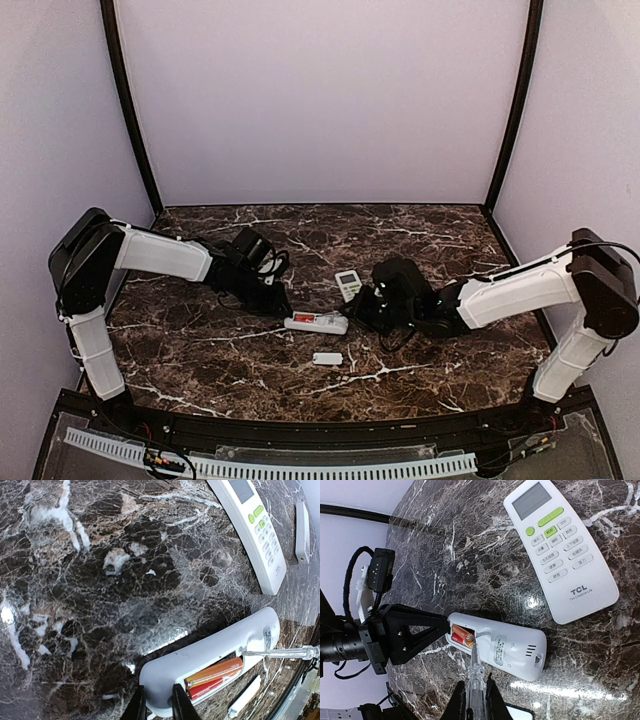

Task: Unload the batteries from the remote control
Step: Remove the battery from the remote control without the battery cover, then adjust the remote control without the battery cover at the center of the board, then hold the remote control without the battery cover at the center of the board.

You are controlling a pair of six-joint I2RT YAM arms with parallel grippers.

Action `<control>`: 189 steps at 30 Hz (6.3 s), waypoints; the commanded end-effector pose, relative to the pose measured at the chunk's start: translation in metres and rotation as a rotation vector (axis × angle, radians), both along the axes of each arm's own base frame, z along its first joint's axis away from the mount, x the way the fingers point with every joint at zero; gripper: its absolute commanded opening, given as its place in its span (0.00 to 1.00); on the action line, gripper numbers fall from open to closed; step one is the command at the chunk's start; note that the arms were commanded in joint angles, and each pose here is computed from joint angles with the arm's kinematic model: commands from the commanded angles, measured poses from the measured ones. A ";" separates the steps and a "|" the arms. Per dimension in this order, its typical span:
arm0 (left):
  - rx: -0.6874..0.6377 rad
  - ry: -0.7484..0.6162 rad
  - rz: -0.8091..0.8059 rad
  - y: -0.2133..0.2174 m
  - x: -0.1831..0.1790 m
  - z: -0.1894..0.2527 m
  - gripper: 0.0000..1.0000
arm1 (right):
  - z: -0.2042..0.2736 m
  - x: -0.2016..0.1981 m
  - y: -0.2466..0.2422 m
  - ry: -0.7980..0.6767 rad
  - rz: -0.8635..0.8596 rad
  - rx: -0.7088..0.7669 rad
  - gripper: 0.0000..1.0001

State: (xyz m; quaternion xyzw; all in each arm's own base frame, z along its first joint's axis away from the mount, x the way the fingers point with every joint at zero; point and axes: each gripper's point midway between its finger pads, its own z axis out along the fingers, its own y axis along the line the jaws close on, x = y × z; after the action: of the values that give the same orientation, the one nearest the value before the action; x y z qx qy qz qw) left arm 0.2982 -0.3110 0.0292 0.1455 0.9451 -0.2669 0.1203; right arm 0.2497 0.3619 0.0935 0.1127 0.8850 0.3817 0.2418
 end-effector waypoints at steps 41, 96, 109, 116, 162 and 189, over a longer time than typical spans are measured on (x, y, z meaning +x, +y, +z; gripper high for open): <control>0.106 0.169 -0.052 0.012 -0.046 -0.046 0.17 | -0.007 0.019 0.046 -0.100 0.096 0.093 0.00; -0.025 0.006 -0.029 0.008 -0.021 0.031 0.44 | 0.016 0.040 0.024 -0.220 0.009 0.111 0.00; -0.043 0.007 -0.086 -0.003 -0.018 0.037 0.60 | 0.034 0.046 -0.009 -0.282 -0.021 0.036 0.00; -0.025 0.048 -0.067 -0.005 -0.015 0.025 0.63 | 0.023 0.049 -0.022 -0.223 -0.052 -0.089 0.00; -0.227 0.110 -0.174 -0.053 -0.036 0.032 0.59 | 0.008 0.053 0.044 -0.278 0.216 -0.128 0.00; 0.089 0.055 -0.029 0.056 0.025 0.025 0.69 | 0.027 0.022 0.019 -0.169 0.156 -0.186 0.00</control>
State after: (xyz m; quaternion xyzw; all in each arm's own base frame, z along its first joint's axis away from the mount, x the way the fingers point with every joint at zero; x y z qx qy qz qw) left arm 0.3249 -0.2622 0.0597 0.1420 0.9512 -0.2572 0.0946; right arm 0.2778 0.3678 0.1162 -0.0175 0.9023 0.2994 0.3098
